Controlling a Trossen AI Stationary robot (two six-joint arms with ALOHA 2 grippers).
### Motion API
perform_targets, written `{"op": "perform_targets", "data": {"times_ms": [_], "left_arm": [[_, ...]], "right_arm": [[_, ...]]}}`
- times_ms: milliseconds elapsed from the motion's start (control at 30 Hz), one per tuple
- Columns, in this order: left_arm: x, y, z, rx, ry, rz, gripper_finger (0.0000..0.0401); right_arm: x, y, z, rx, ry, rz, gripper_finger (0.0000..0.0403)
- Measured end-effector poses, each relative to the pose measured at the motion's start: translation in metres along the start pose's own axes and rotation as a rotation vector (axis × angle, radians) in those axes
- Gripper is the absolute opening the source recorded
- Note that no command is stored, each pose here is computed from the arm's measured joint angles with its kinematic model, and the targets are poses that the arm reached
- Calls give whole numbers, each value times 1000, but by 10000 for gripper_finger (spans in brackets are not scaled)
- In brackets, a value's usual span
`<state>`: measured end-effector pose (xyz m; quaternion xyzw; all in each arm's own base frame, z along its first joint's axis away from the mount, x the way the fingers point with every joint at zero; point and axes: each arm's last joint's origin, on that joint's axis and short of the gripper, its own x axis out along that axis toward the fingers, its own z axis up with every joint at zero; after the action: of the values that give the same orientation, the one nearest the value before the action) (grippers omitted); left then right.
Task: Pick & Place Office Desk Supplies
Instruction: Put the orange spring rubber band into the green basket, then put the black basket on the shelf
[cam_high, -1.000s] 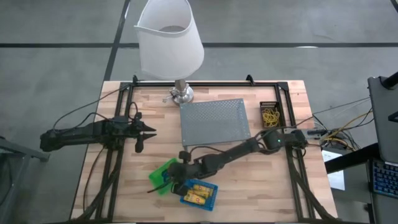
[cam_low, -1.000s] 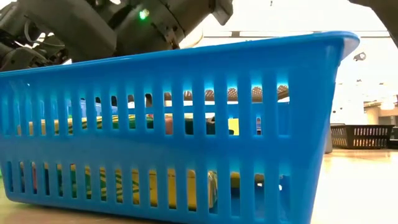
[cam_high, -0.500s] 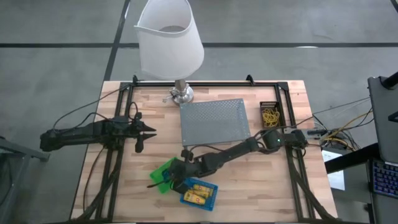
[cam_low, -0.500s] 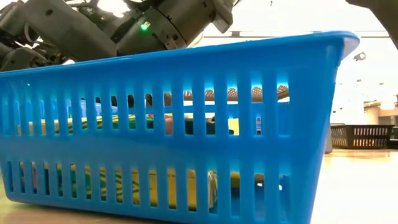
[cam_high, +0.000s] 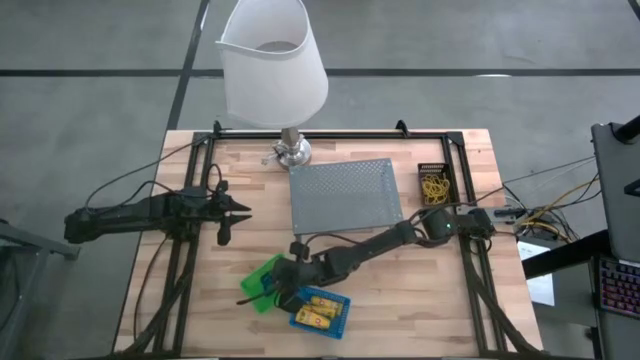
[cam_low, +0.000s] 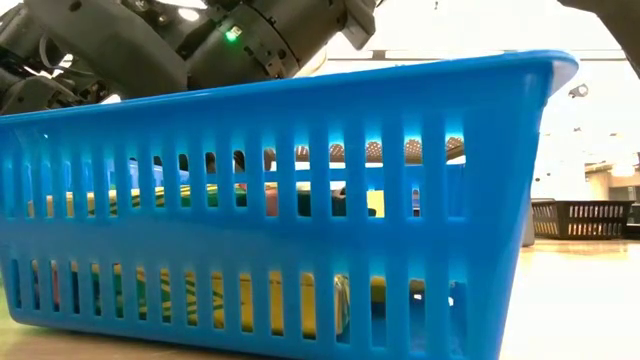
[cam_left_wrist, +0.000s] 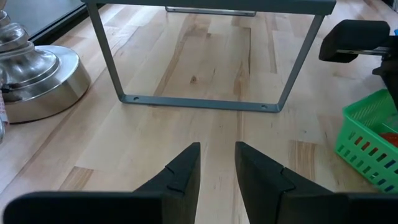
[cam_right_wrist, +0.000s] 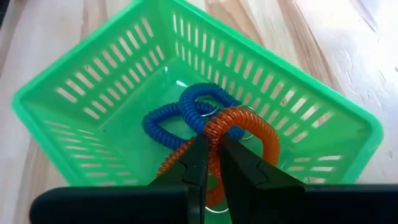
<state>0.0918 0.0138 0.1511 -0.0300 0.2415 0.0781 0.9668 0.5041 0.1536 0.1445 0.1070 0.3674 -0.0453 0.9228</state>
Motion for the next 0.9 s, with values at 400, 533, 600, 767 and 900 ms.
{"op": "perform_targets", "data": {"times_ms": [400, 533, 600, 767, 900], "left_arm": [[0, 0, 0, 0, 0, 0, 106], [0, 0, 0, 0, 0, 1, 106], [0, 0, 0, 0, 0, 0, 106], [0, 0, 0, 0, 0, 0, 106], [0, 0, 0, 0, 0, 0, 106]], "right_arm": [[-1, 4, 1, -14, -23, 4, 110], [-1, 4, 1, -13, -24, 2, 128], [-1, 3, 1, -13, -27, -1, 131], [-4, 6, 8, -9, -57, -10, 130], [-13, 14, 24, -76, -128, -33, 130]]}}
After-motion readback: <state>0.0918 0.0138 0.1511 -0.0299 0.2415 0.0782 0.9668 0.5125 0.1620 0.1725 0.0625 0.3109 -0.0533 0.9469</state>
